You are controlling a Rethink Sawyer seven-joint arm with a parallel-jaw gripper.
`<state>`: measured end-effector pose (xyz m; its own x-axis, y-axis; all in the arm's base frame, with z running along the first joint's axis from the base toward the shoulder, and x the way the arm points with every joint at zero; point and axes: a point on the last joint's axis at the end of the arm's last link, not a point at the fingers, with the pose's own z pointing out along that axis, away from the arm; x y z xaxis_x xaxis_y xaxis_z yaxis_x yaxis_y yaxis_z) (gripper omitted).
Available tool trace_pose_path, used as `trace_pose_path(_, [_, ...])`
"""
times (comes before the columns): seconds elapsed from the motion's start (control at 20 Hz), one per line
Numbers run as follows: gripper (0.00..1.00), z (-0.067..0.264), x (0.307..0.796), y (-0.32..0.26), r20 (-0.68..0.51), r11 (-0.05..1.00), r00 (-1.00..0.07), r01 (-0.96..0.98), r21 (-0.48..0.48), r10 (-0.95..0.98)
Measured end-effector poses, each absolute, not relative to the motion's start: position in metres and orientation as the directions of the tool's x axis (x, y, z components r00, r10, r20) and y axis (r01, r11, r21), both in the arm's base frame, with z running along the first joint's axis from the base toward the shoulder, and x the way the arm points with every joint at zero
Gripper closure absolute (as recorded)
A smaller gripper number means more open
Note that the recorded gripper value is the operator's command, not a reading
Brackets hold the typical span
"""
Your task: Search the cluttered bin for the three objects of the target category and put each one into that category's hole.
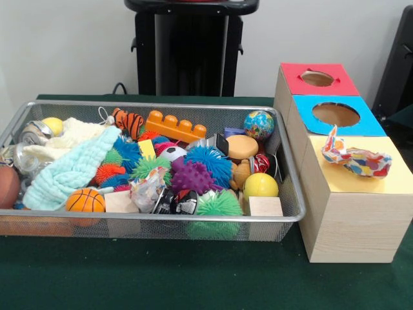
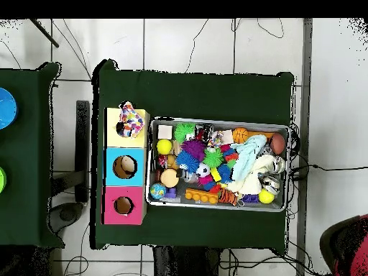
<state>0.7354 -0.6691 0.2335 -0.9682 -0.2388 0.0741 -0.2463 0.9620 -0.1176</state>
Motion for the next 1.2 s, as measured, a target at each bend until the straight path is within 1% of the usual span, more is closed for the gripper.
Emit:
trace_pose_path(0.05, [0.00,0.227,0.748,-0.661,0.040,0.962,-0.967,-0.254,-0.103,-0.251])
trace_pose_path(0.15, [0.00,0.222,0.759,-0.653,0.008,0.963,-0.967,-0.256,-0.086,-0.256])
trace_pose_path(0.45, [0.00,0.220,0.779,-0.637,-0.058,0.965,-0.964,-0.258,-0.047,-0.260])
trace_pose_path(0.7, [0.00,0.230,0.788,-0.631,-0.100,0.966,-0.961,-0.256,-0.031,-0.258])
trace_pose_path(0.95, [0.00,0.250,0.796,-0.625,-0.156,0.966,-0.953,-0.258,-0.024,-0.259])
trace_pose_path(1.2, [0.00,0.263,0.801,-0.622,-0.195,0.965,-0.946,-0.261,-0.021,-0.260])
